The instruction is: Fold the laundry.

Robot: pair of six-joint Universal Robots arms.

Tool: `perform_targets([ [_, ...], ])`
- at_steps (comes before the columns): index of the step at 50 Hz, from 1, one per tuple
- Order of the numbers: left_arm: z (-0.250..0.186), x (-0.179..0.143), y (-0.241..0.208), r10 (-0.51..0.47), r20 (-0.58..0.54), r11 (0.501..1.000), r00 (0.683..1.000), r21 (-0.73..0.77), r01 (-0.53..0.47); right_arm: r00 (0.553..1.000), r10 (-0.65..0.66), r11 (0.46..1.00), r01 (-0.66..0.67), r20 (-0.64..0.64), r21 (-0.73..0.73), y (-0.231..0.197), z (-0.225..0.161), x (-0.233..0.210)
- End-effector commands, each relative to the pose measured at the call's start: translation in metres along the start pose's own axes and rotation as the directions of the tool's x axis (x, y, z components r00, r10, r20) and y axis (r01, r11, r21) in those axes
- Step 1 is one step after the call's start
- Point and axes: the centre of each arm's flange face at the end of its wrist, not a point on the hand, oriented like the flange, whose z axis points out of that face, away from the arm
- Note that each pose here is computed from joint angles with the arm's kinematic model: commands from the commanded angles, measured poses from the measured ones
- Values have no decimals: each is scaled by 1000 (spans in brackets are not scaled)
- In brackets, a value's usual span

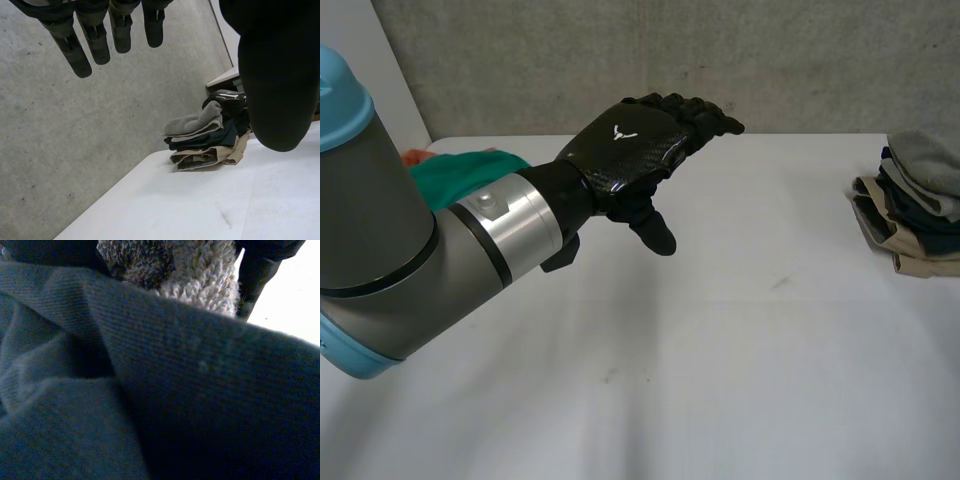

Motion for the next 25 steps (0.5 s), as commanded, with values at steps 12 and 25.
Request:
perform_targets([
  [12,-2,9,-3,-2,-18,1000,1000,4,2,989,11,989,-32,-147,-142,-88,-21,9],
  [25,-7,13,-18,12,-21,999,1000,38,-12,601,-689,689,371,-405,-623,-169,-82,70],
])
